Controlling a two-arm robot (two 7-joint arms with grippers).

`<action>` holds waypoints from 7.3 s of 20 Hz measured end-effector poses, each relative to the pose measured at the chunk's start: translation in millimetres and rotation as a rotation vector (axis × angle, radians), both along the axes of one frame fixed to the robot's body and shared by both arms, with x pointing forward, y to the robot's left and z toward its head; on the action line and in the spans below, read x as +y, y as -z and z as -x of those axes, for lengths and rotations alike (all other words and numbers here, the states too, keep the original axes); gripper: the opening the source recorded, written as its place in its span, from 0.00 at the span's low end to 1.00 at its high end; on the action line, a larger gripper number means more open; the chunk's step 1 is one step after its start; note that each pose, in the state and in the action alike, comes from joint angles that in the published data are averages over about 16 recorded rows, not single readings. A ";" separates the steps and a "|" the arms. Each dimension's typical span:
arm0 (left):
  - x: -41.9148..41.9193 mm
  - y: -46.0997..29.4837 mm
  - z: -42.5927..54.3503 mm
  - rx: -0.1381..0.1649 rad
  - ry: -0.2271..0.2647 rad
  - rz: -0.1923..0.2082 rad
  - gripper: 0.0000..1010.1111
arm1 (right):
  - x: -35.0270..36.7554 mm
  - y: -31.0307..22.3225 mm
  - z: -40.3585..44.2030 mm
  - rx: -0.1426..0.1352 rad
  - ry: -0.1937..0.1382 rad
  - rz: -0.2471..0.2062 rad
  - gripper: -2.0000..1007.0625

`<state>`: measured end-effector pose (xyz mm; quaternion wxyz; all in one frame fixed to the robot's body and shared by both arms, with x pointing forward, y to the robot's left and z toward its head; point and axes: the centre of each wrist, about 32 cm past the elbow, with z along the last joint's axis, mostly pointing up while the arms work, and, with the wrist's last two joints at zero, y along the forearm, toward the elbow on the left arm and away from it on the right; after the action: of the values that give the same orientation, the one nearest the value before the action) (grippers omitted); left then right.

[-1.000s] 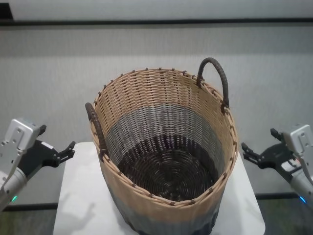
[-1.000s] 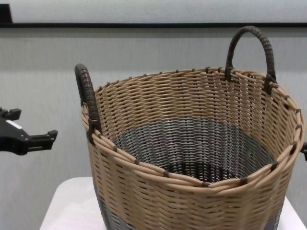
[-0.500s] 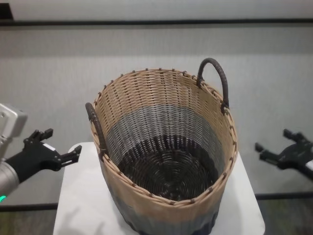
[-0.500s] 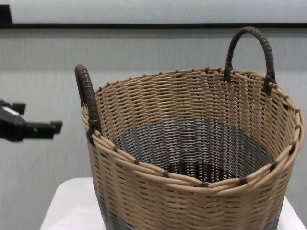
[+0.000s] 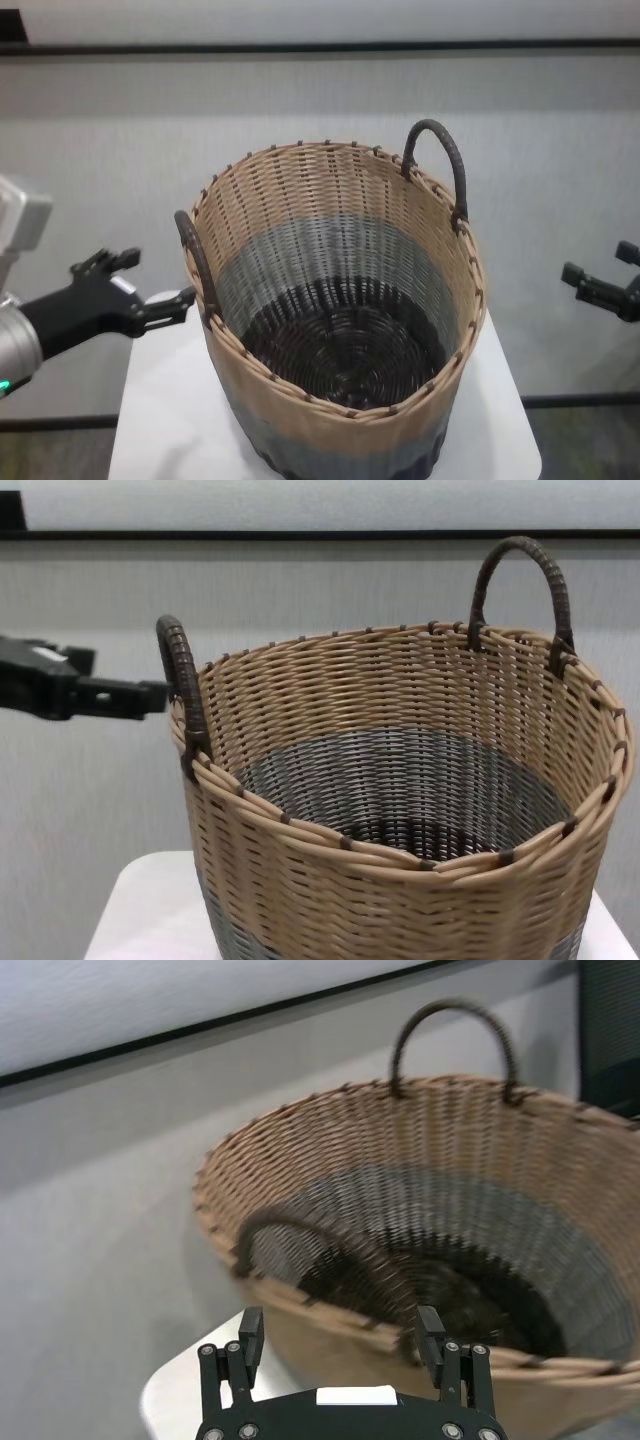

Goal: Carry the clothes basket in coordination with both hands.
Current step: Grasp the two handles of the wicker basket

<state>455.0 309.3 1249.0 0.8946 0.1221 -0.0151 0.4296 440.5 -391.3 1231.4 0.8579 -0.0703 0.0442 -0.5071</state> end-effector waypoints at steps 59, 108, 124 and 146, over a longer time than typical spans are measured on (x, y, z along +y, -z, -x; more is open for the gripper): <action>-87.2 -5.7 35.9 -0.050 -0.140 0.061 0.99 | 53.0 -31.4 -43.9 -0.050 -0.101 -0.103 1.00; -63.8 19.4 -10.8 -0.040 -0.216 0.174 0.99 | 76.0 -32.7 -73.1 -0.038 -0.077 0.005 1.00; -55.4 22.9 -10.3 -0.041 -0.219 0.184 0.99 | 87.1 -34.3 -103.0 -0.060 -0.058 0.022 1.00; -54.9 23.5 -11.6 -0.040 -0.218 0.165 0.99 | 101.5 -26.3 -134.6 -0.030 -0.070 0.020 1.00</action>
<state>466.6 254.4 1225.5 0.8492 0.0402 0.0158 0.5263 575.1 -289.8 1257.7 0.8748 -0.0728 0.0237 -0.4783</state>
